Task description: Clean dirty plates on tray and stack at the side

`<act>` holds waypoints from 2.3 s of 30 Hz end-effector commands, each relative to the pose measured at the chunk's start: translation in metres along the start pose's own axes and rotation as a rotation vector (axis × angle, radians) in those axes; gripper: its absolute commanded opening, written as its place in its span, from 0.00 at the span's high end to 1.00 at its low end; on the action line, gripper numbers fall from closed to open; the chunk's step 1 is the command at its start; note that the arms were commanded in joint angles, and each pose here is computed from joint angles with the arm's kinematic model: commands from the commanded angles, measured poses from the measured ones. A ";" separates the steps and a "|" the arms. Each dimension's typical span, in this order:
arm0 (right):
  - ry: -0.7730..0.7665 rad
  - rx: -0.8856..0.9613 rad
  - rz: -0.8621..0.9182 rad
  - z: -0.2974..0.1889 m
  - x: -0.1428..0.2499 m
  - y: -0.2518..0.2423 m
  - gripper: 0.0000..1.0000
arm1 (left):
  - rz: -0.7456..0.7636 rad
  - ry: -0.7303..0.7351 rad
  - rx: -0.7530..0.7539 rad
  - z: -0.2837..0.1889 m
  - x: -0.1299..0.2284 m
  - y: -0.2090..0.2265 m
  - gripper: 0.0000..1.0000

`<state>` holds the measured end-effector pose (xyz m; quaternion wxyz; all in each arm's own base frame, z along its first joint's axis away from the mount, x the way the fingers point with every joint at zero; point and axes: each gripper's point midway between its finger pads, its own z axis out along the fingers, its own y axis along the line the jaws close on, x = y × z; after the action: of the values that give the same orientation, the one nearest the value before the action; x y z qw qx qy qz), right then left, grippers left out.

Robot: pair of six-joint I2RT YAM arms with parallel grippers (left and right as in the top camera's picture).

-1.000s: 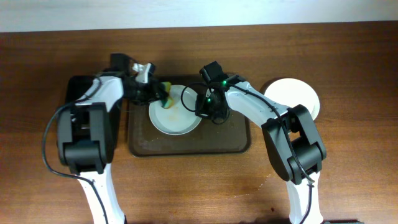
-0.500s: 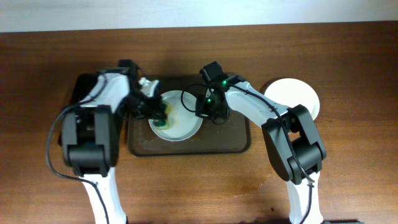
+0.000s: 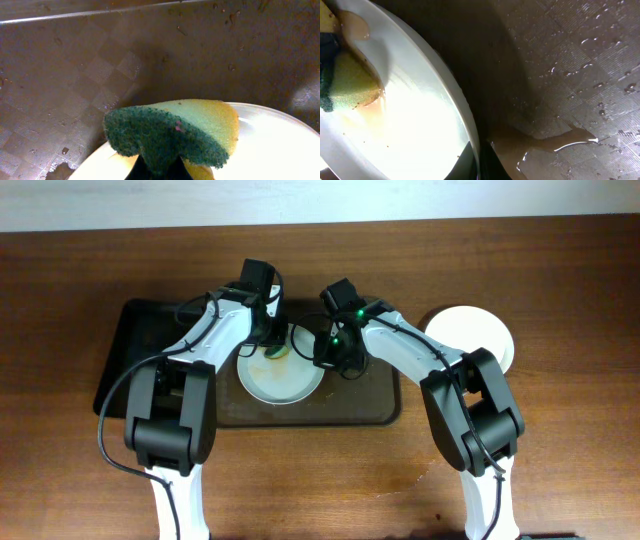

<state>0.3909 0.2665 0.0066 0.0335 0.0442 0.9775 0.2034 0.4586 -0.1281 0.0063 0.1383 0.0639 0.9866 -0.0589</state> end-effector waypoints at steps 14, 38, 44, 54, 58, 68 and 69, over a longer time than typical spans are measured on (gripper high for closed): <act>0.015 0.024 0.003 0.008 0.003 -0.006 0.96 | 0.051 0.394 0.127 0.021 0.100 0.000 1.00; 0.005 0.017 0.000 0.008 0.000 -0.004 0.96 | -0.119 0.129 0.371 -0.101 -0.028 0.033 0.99; -0.015 0.000 0.002 0.013 -0.003 0.003 0.77 | -0.115 0.121 0.366 -0.100 -0.030 0.036 0.99; -0.006 -0.082 -0.069 -0.007 -0.005 0.016 0.96 | -0.103 0.086 0.356 -0.098 -0.038 0.038 0.99; -0.126 -0.038 -0.127 -0.061 -0.020 0.016 0.96 | -0.098 0.071 0.355 -0.098 -0.042 0.039 0.98; -0.579 0.595 -0.149 -0.201 -0.042 -0.047 0.96 | -0.088 0.040 0.353 -0.097 -0.049 0.040 0.96; -0.599 0.641 -0.156 -0.206 -0.041 -0.049 0.96 | -0.088 0.040 0.353 -0.097 -0.049 0.040 0.96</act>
<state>0.4054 0.1661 0.1521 0.2518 0.0273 0.9673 -0.0110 0.4813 -0.0804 0.1004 0.0891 0.0332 0.9684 -0.2305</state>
